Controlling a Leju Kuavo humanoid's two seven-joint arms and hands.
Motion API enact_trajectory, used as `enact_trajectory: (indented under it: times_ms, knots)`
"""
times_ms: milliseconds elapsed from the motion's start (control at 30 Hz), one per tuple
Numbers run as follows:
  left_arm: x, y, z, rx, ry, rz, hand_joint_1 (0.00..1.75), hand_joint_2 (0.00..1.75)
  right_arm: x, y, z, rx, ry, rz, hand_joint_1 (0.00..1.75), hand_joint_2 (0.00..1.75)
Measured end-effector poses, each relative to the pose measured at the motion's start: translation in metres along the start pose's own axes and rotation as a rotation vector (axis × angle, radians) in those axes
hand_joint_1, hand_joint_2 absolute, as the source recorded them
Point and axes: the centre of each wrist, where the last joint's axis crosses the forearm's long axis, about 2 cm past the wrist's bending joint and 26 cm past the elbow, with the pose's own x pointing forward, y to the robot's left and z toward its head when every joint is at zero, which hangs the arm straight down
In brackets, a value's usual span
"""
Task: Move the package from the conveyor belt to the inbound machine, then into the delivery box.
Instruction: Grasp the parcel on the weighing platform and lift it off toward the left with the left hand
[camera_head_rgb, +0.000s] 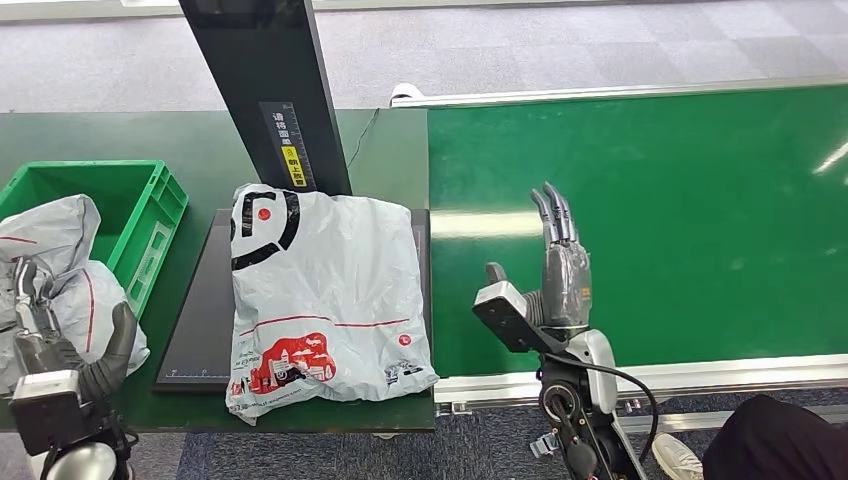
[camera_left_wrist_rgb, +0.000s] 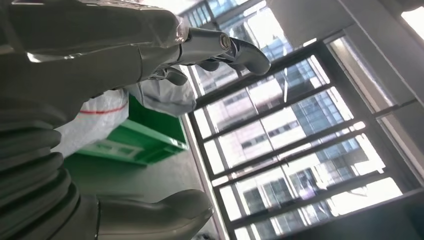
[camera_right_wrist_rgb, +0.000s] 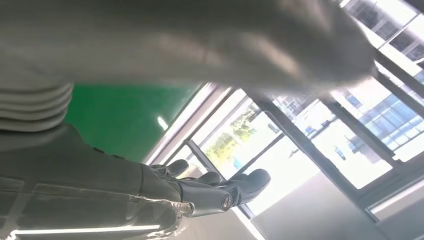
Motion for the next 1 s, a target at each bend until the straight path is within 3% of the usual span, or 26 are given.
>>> enact_trajectory:
  times_ms: [133,267,467,1000]
  knots:
    - [0.008,0.003,0.005,-0.057,-0.001,0.161,0.00,1.75,-0.014,-0.006,0.013,-0.015,0.051,0.011,0.00,1.75]
    - [0.015,-0.002,0.008,-0.163,0.016,0.167,0.00,1.75,-0.026,-0.011,0.025,-0.019,0.101,0.031,0.00,1.75]
    - [0.019,-0.039,0.029,-0.432,0.092,0.203,0.00,1.75,-0.040,-0.014,0.048,-0.010,0.184,0.053,0.00,1.75]
    - [0.005,-0.096,0.085,-0.763,0.237,0.052,0.00,1.75,-0.052,-0.020,0.063,-0.024,0.241,0.060,0.00,1.75]
